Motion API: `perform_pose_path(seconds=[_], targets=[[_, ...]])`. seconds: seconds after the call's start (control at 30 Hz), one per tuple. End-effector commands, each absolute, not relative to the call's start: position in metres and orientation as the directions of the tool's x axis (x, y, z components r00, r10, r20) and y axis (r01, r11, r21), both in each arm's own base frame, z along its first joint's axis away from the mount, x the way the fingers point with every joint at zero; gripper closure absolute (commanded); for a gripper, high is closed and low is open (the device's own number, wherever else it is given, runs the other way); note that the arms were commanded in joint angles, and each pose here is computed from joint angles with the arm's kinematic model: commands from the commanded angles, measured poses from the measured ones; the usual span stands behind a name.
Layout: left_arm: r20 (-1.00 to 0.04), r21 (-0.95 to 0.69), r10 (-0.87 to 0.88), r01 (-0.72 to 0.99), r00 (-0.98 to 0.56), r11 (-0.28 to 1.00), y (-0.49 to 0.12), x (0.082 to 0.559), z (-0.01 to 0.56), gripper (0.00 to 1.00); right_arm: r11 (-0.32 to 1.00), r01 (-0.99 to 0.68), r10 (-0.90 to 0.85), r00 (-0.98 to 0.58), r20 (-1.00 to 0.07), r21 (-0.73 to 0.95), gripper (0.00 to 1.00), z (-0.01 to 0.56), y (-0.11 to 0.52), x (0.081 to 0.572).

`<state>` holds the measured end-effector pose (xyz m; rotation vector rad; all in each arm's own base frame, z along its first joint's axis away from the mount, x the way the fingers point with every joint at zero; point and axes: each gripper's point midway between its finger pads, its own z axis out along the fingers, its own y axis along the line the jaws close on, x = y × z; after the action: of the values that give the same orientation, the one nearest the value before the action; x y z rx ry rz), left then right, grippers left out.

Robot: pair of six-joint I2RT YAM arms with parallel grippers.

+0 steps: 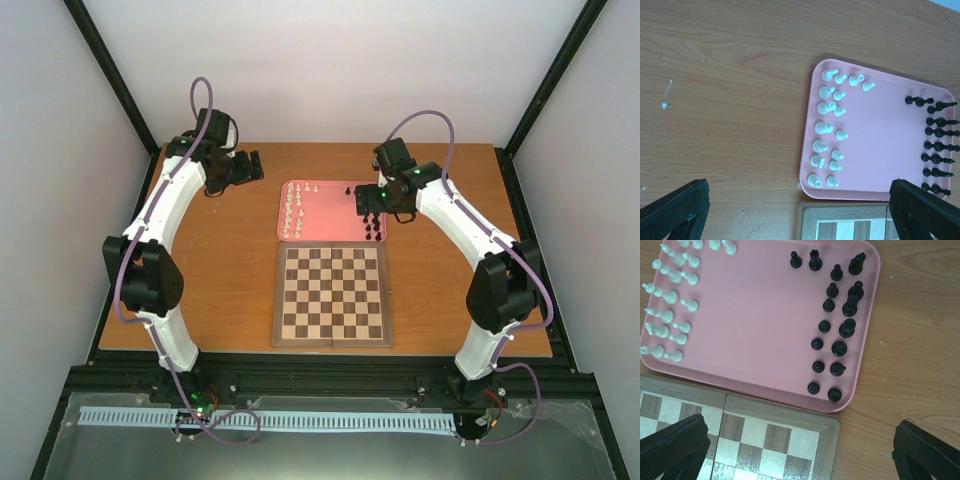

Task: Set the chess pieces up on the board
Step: Pick up the chess piece from the storage box.

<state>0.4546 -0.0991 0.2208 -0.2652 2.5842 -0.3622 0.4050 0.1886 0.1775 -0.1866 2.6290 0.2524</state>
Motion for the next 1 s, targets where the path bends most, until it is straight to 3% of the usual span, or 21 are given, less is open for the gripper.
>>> perform_pose_path(seconds=[0.0, 0.47, 0.6, 0.77, 0.97], targets=[[-0.503, -0.306, -0.247, -0.097, -0.828, 0.947, -0.097, 0.453, 0.238, 0.0, 0.977, -0.168, -0.076, -0.844, -0.531, 0.127, 0.0, 0.195, 0.186, 0.409], [-0.494, -0.315, -0.249, -0.095, -0.833, 0.944, -0.099, 0.454, 0.235, 0.0, 0.988, -0.128, -0.072, -0.869, -0.49, 0.082, 0.01, 0.183, 0.181, 0.417], [-0.495, -0.311, -0.248, -0.096, -0.833, 0.945, -0.098, 0.454, 0.235, 0.0, 0.988, -0.133, -0.087, -0.896, -0.435, 0.074, 0.17, 0.167, 0.183, 0.415], [-0.478, -0.302, -0.244, -0.102, -0.844, 0.948, -0.097, 0.45, 0.223, 0.0, 0.993, -0.105, -0.072, -0.905, -0.419, 0.056, 0.57, 0.157, 0.18, 0.418], [-0.467, -0.285, -0.233, -0.105, -0.853, 0.953, -0.095, 0.448, 0.212, 0.0, 0.995, -0.09, -0.067, -0.934, -0.351, 0.049, 0.63, 0.133, 0.178, 0.422]])
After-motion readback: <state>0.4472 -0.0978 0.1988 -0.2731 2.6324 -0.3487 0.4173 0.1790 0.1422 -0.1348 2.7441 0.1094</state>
